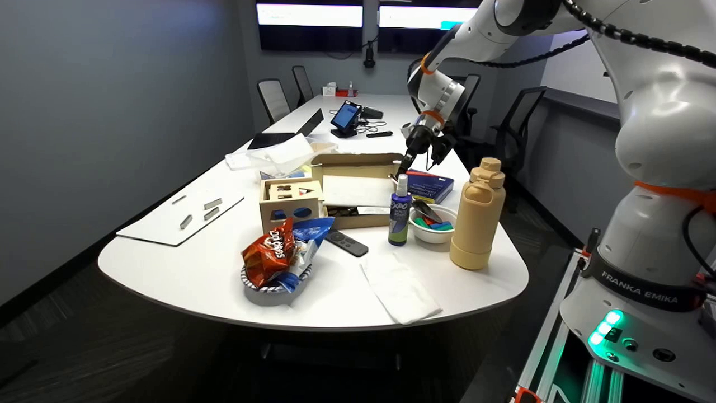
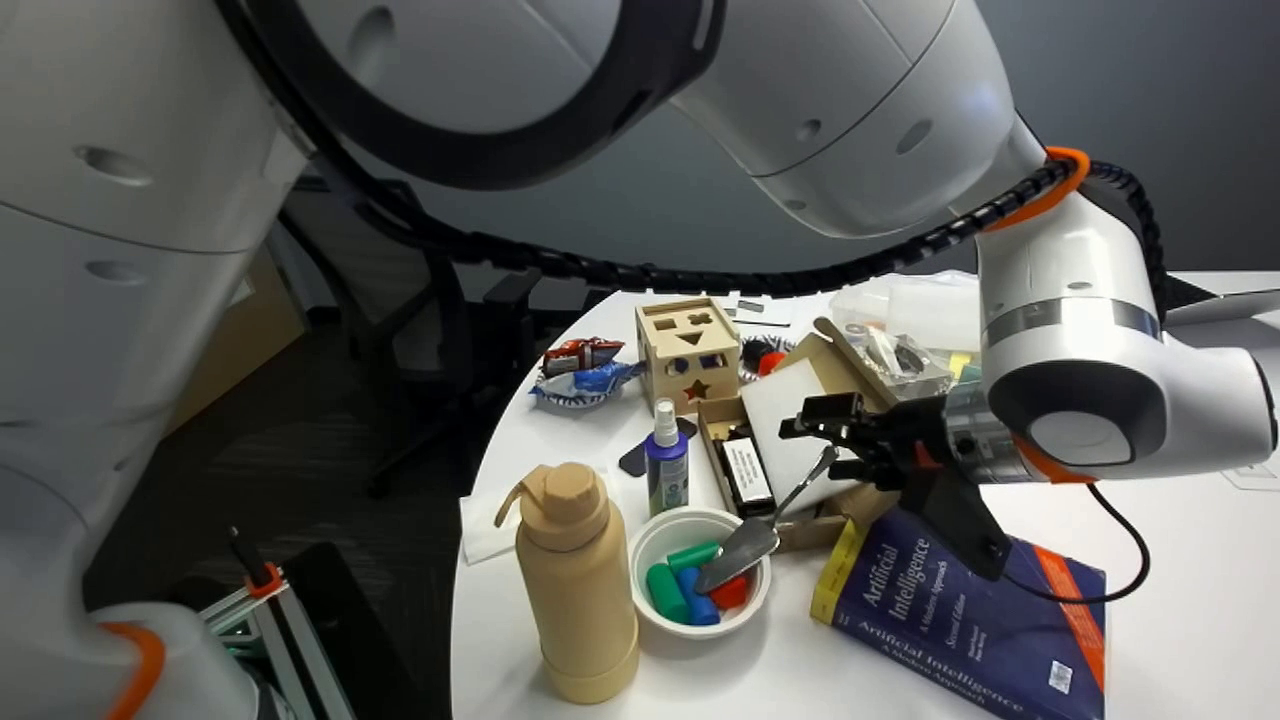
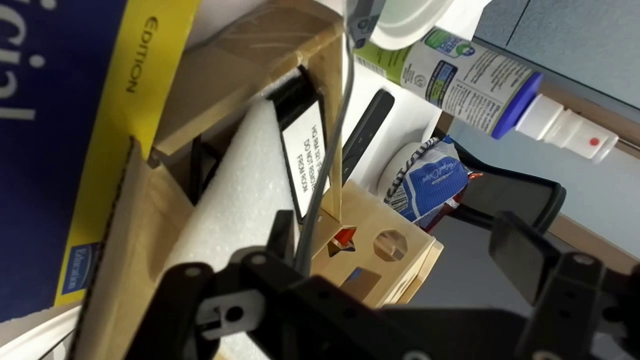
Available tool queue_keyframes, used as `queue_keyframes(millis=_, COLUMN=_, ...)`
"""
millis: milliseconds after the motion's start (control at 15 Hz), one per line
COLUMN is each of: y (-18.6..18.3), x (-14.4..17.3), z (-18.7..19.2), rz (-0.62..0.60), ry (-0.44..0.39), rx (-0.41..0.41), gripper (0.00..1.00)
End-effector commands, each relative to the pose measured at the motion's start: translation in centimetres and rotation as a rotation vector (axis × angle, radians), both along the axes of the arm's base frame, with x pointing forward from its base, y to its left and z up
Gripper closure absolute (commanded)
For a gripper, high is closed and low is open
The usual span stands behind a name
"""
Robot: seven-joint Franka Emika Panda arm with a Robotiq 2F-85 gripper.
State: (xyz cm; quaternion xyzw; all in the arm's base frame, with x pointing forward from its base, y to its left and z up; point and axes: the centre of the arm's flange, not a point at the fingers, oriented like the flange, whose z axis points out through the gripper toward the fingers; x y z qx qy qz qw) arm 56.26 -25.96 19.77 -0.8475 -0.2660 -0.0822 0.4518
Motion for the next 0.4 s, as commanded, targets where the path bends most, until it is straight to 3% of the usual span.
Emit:
queue_keyframes(millis=0, y=0.48, x=0.24, z=0.78, rz=0.001, ry=0.020, rx=-0.017, gripper=0.00)
queue_keyframes(millis=333, y=0.69, x=0.53, z=1.01, rz=-0.017, ry=0.032, rx=-0.017, gripper=0.00)
